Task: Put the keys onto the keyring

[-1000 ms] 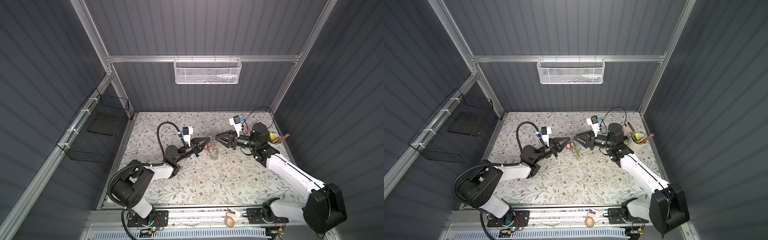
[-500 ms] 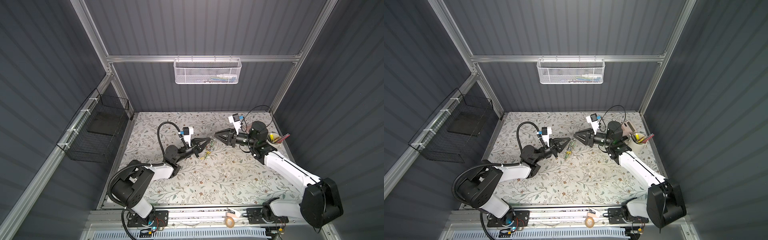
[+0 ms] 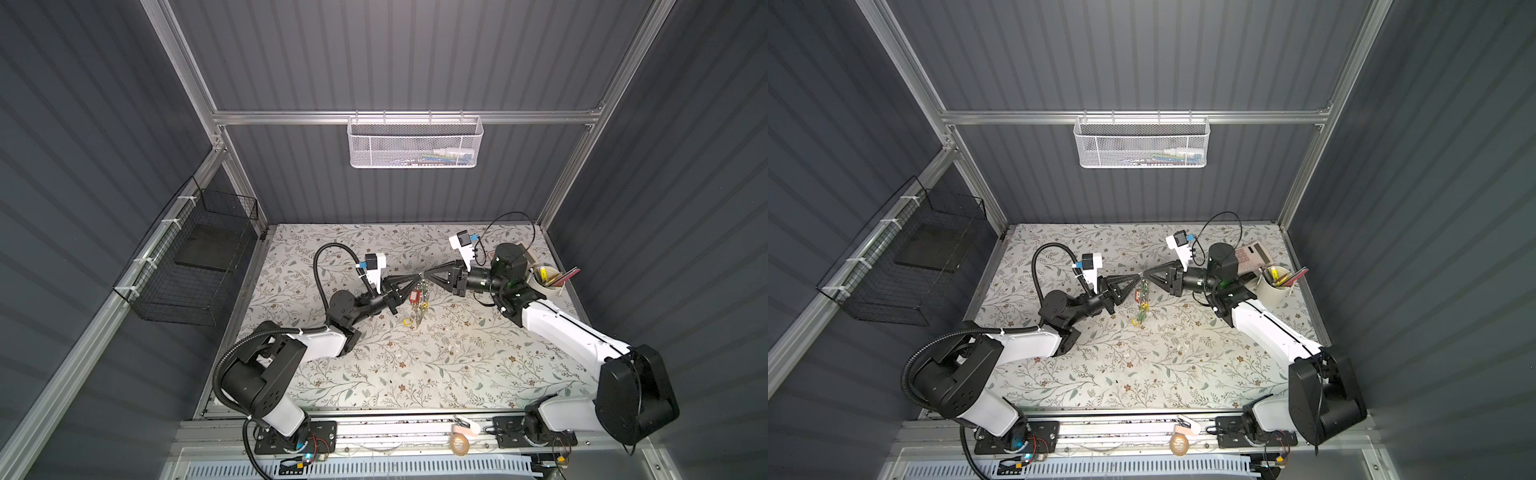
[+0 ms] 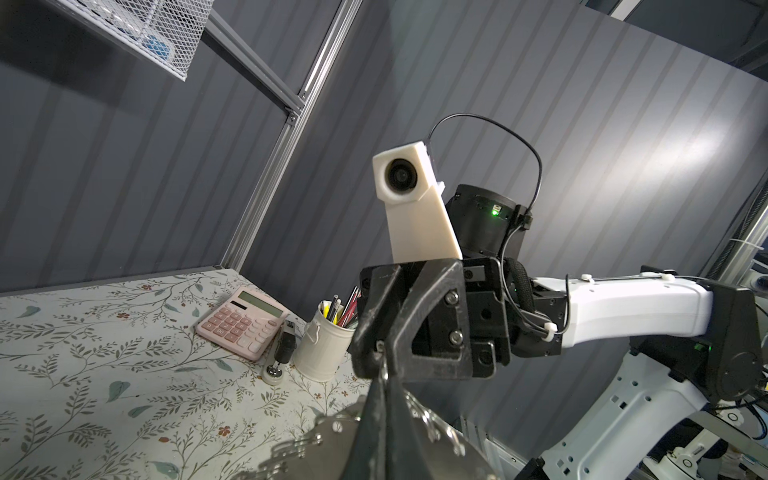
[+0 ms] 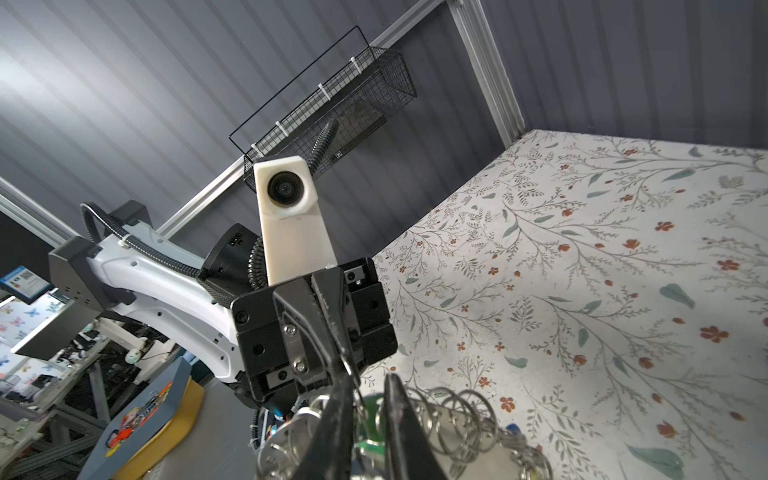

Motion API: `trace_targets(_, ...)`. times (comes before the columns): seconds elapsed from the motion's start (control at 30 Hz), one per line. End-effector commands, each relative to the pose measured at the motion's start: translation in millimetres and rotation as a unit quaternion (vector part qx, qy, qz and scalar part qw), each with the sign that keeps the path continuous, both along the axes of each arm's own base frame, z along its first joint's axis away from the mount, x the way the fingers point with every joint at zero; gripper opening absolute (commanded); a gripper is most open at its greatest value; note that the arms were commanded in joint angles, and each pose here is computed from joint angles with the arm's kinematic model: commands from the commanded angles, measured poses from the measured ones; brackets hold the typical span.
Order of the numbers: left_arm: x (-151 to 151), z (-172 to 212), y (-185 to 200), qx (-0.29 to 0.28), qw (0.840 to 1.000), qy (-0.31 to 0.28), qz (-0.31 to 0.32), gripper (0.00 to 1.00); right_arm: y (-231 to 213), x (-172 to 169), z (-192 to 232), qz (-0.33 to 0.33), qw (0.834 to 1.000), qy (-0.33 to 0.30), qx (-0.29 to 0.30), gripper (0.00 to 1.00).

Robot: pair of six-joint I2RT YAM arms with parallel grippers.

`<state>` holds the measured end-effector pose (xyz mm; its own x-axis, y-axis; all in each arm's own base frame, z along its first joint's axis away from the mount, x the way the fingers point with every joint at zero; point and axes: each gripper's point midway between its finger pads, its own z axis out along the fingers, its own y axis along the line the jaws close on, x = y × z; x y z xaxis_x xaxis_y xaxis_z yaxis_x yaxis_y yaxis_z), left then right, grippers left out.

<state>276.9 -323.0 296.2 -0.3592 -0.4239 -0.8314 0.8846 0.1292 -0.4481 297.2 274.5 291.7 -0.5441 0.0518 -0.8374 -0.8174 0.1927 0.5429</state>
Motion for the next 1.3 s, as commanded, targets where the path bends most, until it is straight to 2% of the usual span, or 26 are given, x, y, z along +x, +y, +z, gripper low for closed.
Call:
trace_targets(0.0, -15, 40, 8, -0.044, 0.997, -0.057, -0.006, 0.00, 4, -2, 5, 0.011, 1.000, -0.010, 0.005, 0.16)
trace_targets(0.6, -12, 37, 8, -0.043, 0.998, -0.054, 0.002, 0.00, 12, -7, -1, 0.035, 0.999, 0.000, 0.004, 0.04)
trace_targets(0.87, -8, 31, 7, -0.040, 0.998, -0.045, 0.007, 0.00, 15, -12, -1, 0.050, 0.999, 0.002, 0.008, 0.07)
trace_targets(0.97, -7, 30, 8, -0.039, 0.998, -0.045, 0.009, 0.00, 15, -12, -2, 0.051, 0.999, 0.002, 0.007, 0.12)
trace_targets(1.1, -7, 29, 7, -0.039, 0.998, -0.043, 0.009, 0.00, 15, -12, -2, 0.053, 0.999, 0.002, 0.007, 0.12)
trace_targets(1.27, -7, 29, 7, -0.038, 0.998, -0.044, 0.010, 0.00, 15, -12, -2, 0.054, 0.999, 0.003, 0.008, 0.02)
